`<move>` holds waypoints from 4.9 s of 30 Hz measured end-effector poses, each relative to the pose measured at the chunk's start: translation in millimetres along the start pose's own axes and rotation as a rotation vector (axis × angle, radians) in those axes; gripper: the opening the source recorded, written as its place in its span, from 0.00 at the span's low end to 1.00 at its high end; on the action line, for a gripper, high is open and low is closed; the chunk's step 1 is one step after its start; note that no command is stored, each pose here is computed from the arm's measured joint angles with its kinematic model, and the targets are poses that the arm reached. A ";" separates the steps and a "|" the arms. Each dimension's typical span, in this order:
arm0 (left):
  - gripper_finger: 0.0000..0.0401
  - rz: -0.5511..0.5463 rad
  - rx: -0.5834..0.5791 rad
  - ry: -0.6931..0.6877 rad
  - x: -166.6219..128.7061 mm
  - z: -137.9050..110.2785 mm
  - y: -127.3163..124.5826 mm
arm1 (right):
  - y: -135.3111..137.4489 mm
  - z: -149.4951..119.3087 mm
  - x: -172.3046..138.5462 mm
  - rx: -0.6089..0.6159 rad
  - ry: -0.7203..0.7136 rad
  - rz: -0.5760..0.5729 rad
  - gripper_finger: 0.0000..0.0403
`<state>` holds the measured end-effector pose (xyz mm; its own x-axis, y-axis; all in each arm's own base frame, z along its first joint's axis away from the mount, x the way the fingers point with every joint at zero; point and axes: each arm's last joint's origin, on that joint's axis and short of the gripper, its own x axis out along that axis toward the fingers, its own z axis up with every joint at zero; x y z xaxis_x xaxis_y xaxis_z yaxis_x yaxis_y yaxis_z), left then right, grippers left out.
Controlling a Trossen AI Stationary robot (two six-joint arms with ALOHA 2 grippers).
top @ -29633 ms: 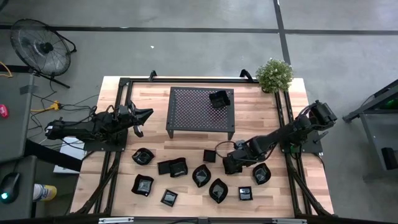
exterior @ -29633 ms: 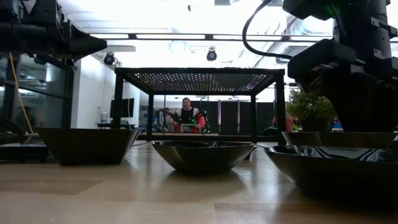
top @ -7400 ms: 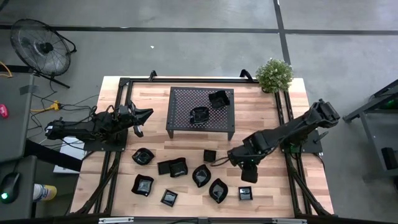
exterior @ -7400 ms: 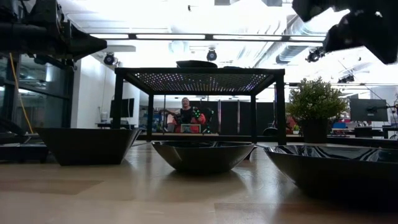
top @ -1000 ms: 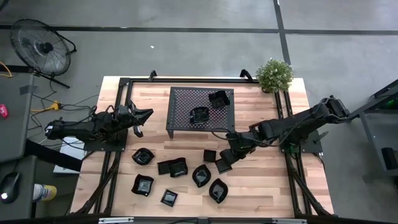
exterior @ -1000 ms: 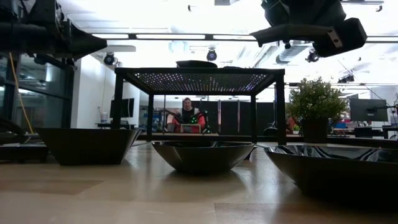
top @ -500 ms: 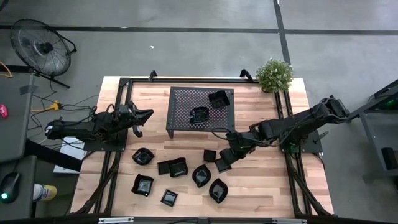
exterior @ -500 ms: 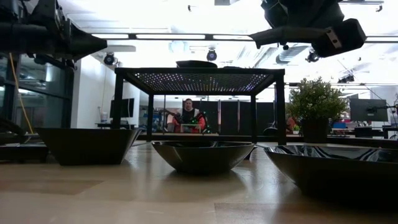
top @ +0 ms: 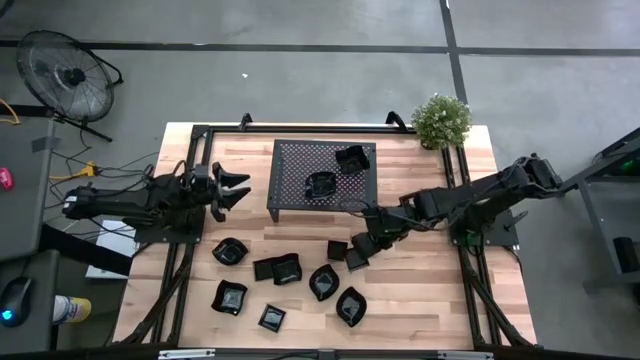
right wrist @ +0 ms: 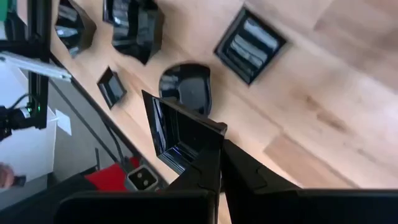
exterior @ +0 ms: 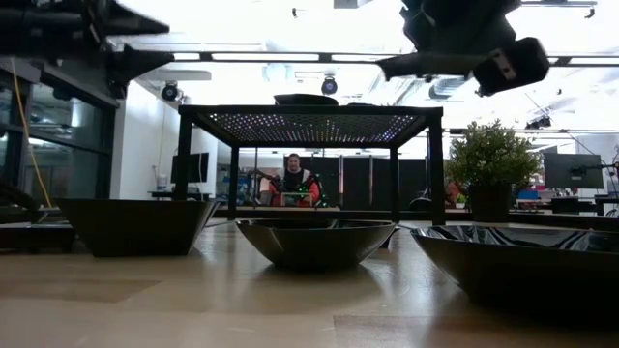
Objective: Pick & Place Mini shaped plates
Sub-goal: Put the black square plate on the shelf
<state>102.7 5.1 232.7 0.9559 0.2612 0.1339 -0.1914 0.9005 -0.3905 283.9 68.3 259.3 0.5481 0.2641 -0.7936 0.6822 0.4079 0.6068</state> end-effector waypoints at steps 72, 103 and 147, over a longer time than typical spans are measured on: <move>0.63 0.338 -0.402 0.551 200.9 -54.3 -136.0 | -14.6 49.2 -9.1 -0.482 -0.249 -0.130 0.02; 0.63 0.339 0.022 0.466 214.1 -8.6 -154.1 | 2.6 55.0 -66.0 -0.602 -0.494 0.106 0.01; 0.08 0.281 0.031 0.428 228.8 -14.6 -153.5 | 8.6 52.7 -67.0 -0.736 -0.471 0.179 0.04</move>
<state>354.1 -78.4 310.0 0.8708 0.3353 -0.3596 -0.4548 0.8273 -0.3298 278.6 8.0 320.0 0.8691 0.0570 -0.4914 0.1729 0.8957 0.4097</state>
